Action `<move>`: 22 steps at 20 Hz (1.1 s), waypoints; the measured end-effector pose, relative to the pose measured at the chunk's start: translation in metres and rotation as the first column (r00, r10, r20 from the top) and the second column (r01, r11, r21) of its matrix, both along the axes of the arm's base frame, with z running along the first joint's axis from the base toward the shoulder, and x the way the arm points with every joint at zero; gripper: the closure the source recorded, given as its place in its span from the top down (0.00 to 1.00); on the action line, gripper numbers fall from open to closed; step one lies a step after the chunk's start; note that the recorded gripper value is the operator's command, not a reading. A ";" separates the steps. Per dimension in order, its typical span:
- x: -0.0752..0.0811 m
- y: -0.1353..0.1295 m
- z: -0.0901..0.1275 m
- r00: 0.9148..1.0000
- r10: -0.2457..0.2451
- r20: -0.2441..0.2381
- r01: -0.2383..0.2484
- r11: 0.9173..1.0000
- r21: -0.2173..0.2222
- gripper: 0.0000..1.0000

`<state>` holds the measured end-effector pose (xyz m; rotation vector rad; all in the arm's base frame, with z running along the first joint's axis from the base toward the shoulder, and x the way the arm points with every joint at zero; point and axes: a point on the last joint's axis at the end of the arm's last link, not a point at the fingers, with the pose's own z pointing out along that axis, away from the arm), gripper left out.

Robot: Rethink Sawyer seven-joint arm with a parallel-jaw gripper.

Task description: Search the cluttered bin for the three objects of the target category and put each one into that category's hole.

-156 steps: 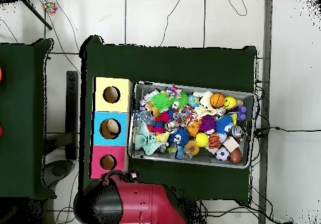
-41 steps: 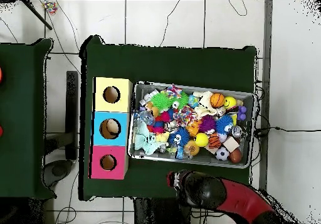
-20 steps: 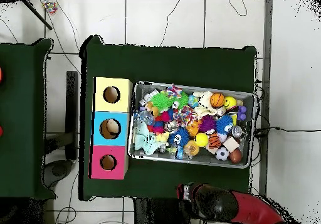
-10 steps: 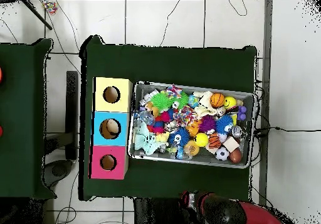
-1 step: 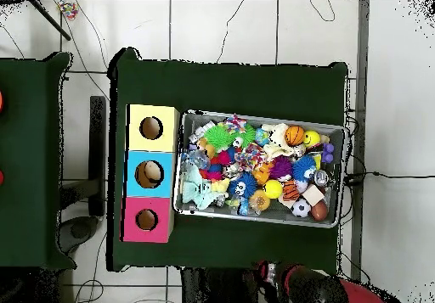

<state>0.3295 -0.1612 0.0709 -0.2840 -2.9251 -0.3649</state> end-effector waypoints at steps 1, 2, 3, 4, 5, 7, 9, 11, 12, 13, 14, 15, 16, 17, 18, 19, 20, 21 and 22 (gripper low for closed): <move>-0.002 -0.002 -0.001 1.000 0.003 0.001 -0.003 1.000 -0.002 1.00; -0.004 -0.004 -0.002 1.000 0.006 0.001 -0.006 1.000 -0.003 1.00; -0.010 -0.010 -0.007 1.000 0.016 0.000 -0.016 1.000 -0.006 1.00; -0.012 -0.012 -0.010 1.000 0.019 -0.001 -0.019 1.000 -0.006 1.00; -0.013 -0.013 -0.011 1.000 0.020 -0.001 -0.020 1.000 -0.006 1.00; -0.014 -0.020 -0.019 1.000 0.021 0.001 -0.021 1.000 -0.005 1.00; -0.012 -0.024 -0.025 1.000 0.018 0.005 -0.018 1.000 -0.005 1.00; -0.004 -0.033 -0.035 1.000 0.012 0.015 -0.012 1.000 -0.009 1.00; -0.001 -0.035 -0.037 1.000 0.010 0.019 -0.010 1.000 -0.011 1.00; 0.008 -0.042 -0.042 1.000 0.009 0.029 -0.008 1.000 -0.022 1.00; 0.012 -0.045 -0.043 0.999 0.010 0.034 -0.009 1.000 -0.027 1.00; 0.018 -0.048 -0.045 0.999 0.013 0.041 -0.011 0.999 -0.036 1.00; 0.024 -0.051 -0.047 0.999 0.016 0.047 -0.014 0.999 -0.044 1.00; 0.030 -0.053 -0.048 0.998 0.022 0.053 -0.019 0.998 -0.053 1.00; 0.034 -0.054 -0.049 0.998 0.026 0.056 -0.022 0.998 -0.058 1.00; 0.038 -0.055 -0.049 0.998 0.031 0.060 -0.027 0.998 -0.065 1.00; 0.044 -0.056 -0.049 0.997 0.036 0.064 -0.031 0.997 -0.072 1.00; 0.049 -0.057 -0.050 0.997 0.042 0.069 -0.036 0.996 -0.079 1.00; 0.055 -0.058 -0.050 0.996 0.047 0.073 -0.041 0.995 -0.087 1.00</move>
